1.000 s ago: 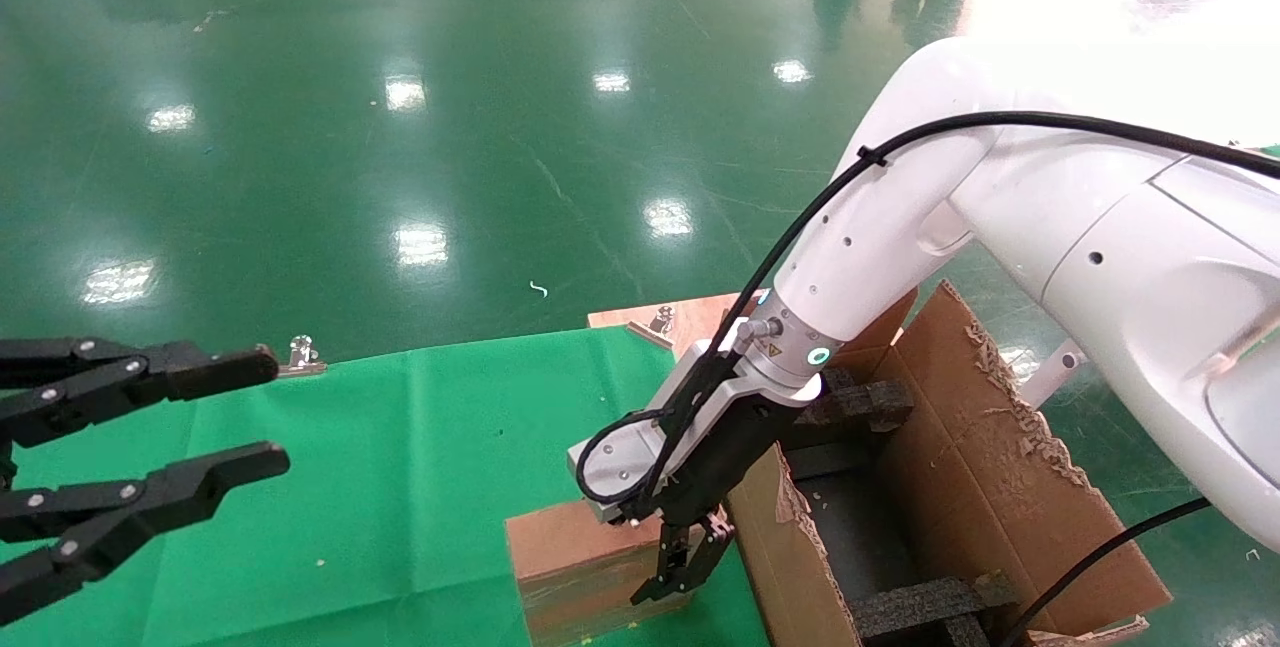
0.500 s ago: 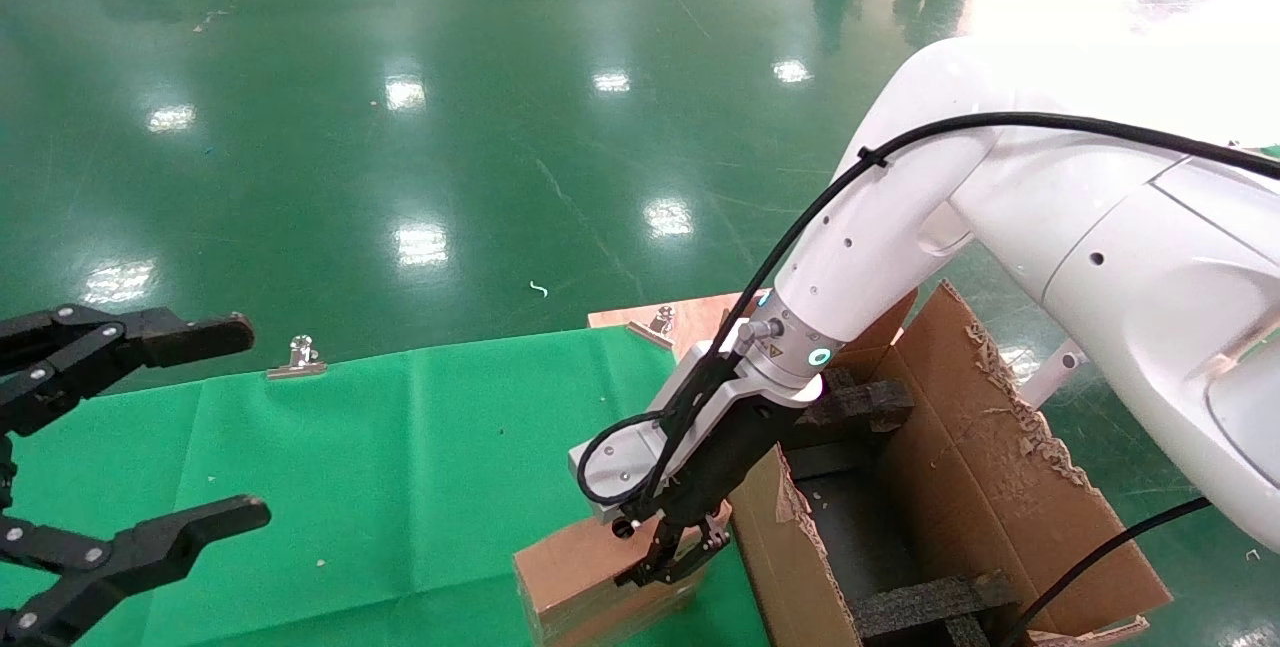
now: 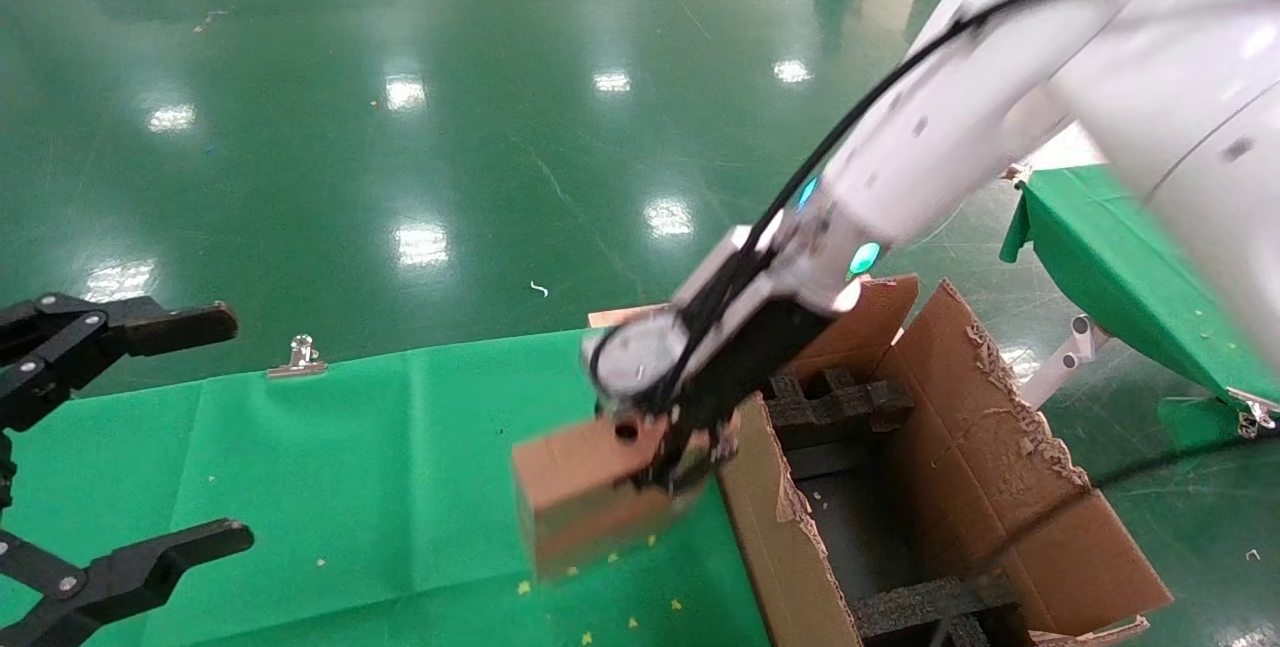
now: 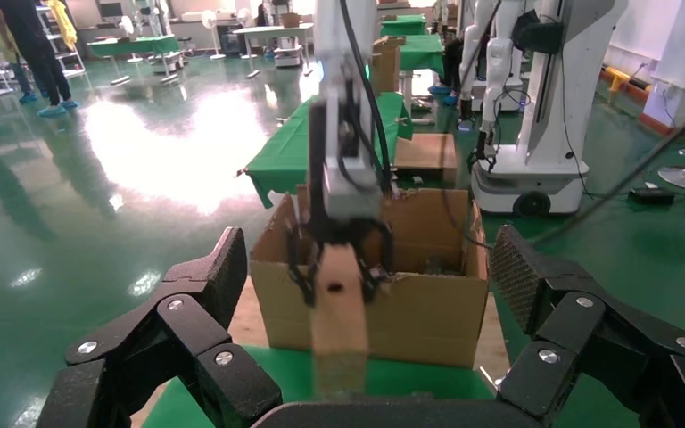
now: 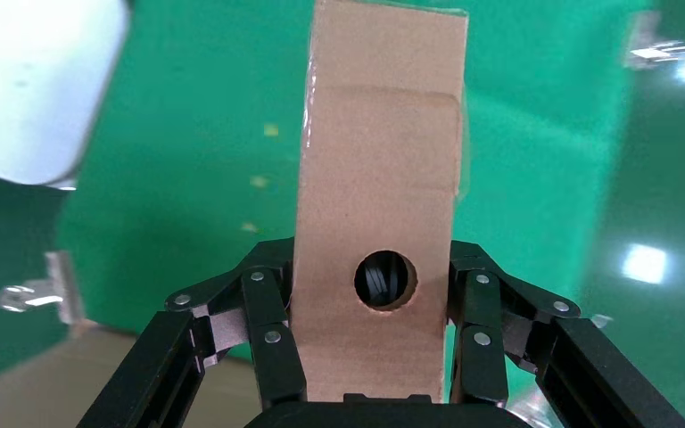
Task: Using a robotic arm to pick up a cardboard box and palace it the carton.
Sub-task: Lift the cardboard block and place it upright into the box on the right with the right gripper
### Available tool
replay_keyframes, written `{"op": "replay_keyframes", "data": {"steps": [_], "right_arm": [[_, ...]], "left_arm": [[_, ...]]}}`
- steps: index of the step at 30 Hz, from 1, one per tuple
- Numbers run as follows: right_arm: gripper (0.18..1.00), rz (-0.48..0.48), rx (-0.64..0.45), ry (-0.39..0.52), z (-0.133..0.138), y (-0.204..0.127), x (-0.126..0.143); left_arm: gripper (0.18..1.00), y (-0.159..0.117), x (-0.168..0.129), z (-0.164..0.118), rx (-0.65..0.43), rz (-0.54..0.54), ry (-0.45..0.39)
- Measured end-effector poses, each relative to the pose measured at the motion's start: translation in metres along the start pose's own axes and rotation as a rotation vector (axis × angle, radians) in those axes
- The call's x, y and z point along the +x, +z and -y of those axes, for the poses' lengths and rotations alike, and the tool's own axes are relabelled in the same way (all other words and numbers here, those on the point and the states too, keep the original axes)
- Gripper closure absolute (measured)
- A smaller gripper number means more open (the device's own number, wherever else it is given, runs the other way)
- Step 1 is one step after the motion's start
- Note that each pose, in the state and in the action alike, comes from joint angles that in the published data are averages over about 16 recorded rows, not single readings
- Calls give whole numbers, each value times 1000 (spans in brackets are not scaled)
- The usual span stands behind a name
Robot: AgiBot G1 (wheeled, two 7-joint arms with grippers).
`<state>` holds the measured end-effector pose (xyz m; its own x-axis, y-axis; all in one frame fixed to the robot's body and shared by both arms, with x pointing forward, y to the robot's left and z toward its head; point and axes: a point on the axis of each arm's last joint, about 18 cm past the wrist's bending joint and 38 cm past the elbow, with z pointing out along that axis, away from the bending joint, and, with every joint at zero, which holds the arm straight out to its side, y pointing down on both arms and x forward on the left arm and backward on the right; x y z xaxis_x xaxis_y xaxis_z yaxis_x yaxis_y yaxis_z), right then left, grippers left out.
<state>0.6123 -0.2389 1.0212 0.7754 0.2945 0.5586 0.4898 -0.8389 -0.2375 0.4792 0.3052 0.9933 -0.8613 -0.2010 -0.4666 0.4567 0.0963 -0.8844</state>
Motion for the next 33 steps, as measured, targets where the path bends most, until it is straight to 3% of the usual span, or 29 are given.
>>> {"op": "replay_keyframes", "data": {"steps": [9,17,25,33], "right_arm": [[774,-142,-19,-55,19,-73,24],[776,-219,-39,-68,21,-116,29],[777,-262,-100,-8,-3,-151,12],[778,-297,-204,106,-42,-190,-26]], "left_arm": [[189,0,0,0,0,0,0],[184,0,0,0,0,0,0],[184,0,0,0,0,0,0],[184,0,0,0,0,0,0]]}}
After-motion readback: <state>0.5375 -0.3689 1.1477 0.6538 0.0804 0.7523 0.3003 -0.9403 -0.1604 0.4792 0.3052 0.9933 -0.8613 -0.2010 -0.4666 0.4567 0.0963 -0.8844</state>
